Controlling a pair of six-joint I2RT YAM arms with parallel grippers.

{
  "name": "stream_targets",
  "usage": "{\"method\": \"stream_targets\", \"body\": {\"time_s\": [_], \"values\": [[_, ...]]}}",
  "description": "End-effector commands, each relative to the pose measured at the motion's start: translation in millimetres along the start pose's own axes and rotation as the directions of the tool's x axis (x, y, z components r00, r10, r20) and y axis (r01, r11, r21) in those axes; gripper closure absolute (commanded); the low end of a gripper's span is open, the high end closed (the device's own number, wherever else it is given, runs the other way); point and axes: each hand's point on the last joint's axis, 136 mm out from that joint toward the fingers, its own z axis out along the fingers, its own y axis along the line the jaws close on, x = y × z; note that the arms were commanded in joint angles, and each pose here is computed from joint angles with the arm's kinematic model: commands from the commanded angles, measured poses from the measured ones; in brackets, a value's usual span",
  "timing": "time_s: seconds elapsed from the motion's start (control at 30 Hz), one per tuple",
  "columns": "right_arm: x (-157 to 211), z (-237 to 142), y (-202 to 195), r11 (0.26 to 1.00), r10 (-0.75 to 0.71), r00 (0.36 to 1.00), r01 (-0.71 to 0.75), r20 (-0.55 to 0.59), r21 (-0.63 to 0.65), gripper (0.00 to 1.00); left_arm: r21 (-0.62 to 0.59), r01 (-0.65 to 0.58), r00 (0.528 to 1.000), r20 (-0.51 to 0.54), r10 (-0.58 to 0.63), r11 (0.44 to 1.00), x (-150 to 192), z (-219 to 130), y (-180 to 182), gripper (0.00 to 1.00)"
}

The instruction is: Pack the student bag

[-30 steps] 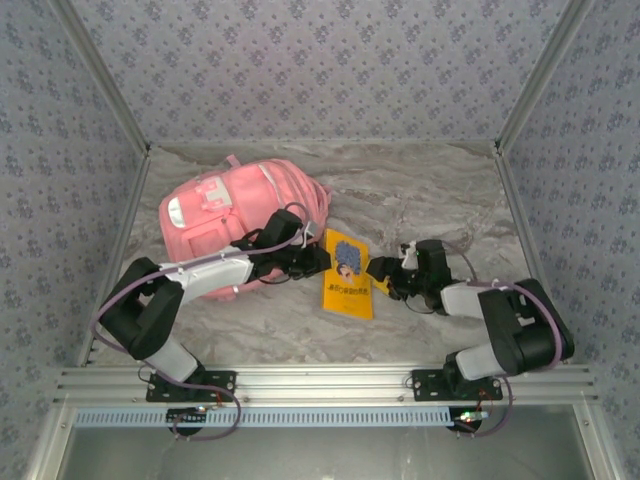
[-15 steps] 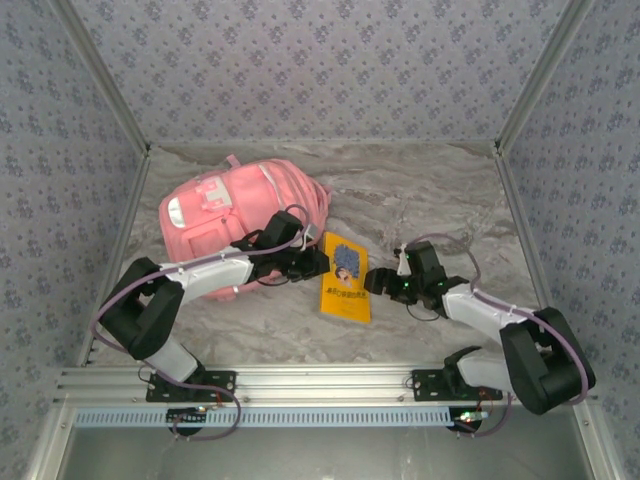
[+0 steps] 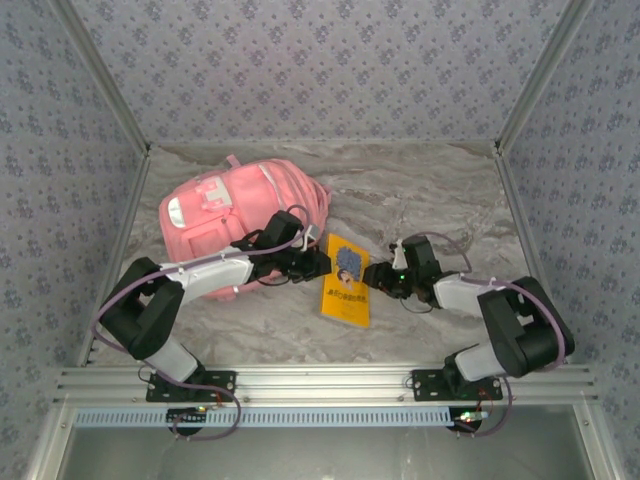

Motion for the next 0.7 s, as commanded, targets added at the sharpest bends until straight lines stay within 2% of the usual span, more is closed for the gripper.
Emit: {"method": "stream_targets", "body": {"time_s": [0.0,0.3,0.37,0.4,0.5,0.57,0.67], "values": [[14.6,14.5,21.4,0.993,-0.012,0.997,0.003,-0.07,-0.121,0.56,0.079,-0.009,1.0,-0.028,0.012,0.997,2.0,5.3,-14.8,0.86],[13.2,12.7,38.6,0.982,-0.03,0.997,0.016,-0.068,-0.186,0.58,0.099,0.017,0.997,-0.079,-0.009,0.995,5.3,20.6,-13.7,0.71],[14.4,12.2,37.9,0.983,-0.03,0.997,0.016,-0.071,-0.184,0.59,0.095,0.014,0.996,-0.085,-0.006,0.995,5.3,22.0,-13.5,0.7],[14.8,11.9,37.7,0.983,-0.028,0.997,0.014,-0.072,-0.181,0.59,0.094,0.012,0.996,-0.086,-0.004,0.995,5.0,22.1,-14.0,0.72],[15.9,6.0,33.9,0.989,-0.012,0.998,0.002,-0.068,-0.151,0.58,0.101,-0.006,0.997,-0.074,0.014,0.995,2.2,18.0,-21.4,0.91],[10.8,-5.9,28.1,0.997,-0.031,0.999,0.028,-0.031,-0.075,0.53,0.109,-0.036,0.998,-0.044,0.041,0.993,-2.2,7.5,-32.0,1.0],[-4.0,-35.5,26.6,0.986,-0.145,0.988,0.141,0.05,0.085,0.39,0.09,-0.109,0.993,0.054,0.104,0.99,-12.8,-20.8,-51.0,1.0]]}}
